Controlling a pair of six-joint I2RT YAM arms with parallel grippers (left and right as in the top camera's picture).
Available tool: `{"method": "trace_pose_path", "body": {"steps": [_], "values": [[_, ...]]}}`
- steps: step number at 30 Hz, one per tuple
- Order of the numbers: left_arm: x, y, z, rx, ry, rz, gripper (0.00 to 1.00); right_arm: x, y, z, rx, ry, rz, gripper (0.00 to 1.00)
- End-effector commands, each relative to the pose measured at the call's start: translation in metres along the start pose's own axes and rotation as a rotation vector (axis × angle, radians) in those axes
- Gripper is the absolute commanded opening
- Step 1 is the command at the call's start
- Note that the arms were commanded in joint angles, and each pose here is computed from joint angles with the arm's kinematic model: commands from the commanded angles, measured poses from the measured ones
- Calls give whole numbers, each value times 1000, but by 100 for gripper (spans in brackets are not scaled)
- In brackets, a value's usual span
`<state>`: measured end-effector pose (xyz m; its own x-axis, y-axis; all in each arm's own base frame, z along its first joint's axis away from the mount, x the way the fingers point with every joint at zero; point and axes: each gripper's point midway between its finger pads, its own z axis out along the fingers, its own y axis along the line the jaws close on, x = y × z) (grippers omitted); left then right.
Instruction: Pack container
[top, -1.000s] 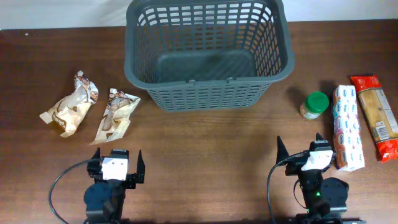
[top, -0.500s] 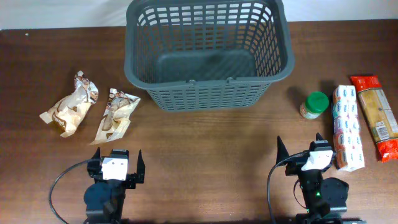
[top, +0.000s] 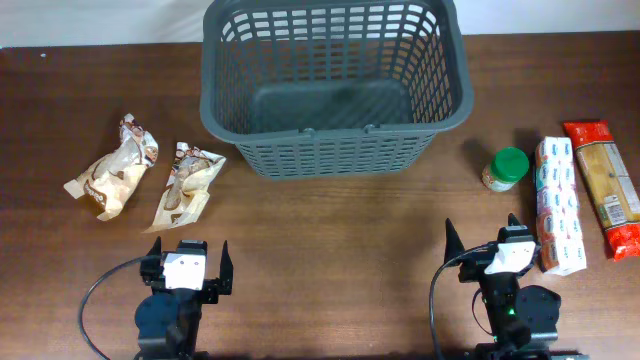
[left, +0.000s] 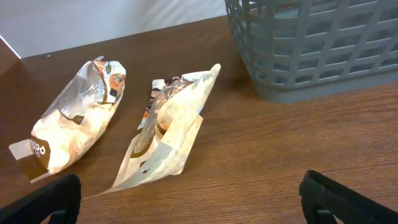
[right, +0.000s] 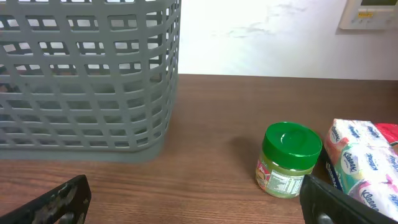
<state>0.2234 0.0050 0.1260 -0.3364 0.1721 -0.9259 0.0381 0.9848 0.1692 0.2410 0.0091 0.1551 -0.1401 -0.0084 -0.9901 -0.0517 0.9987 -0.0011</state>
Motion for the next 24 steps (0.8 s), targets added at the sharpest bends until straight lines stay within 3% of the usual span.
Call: {"method": "trace_pose_path", "body": {"steps": [1,7,10,17,24], "values": [[3,-1,1,8,-1,14,99,-2,-1,0,6,-19,-4,99],[3,-2,1,8,-1,14,99,-2,-3,-1,15,-7,47,99],[3,-1,1,8,-1,14,99,-13,-23,-4,129,-13,107,99],[3,-1,1,8,-1,14,99,-77,-64,-2,321,29,125,99],[3,-1,1,8,-1,15,99,-148,-90,46,229,293,203,99]]}}
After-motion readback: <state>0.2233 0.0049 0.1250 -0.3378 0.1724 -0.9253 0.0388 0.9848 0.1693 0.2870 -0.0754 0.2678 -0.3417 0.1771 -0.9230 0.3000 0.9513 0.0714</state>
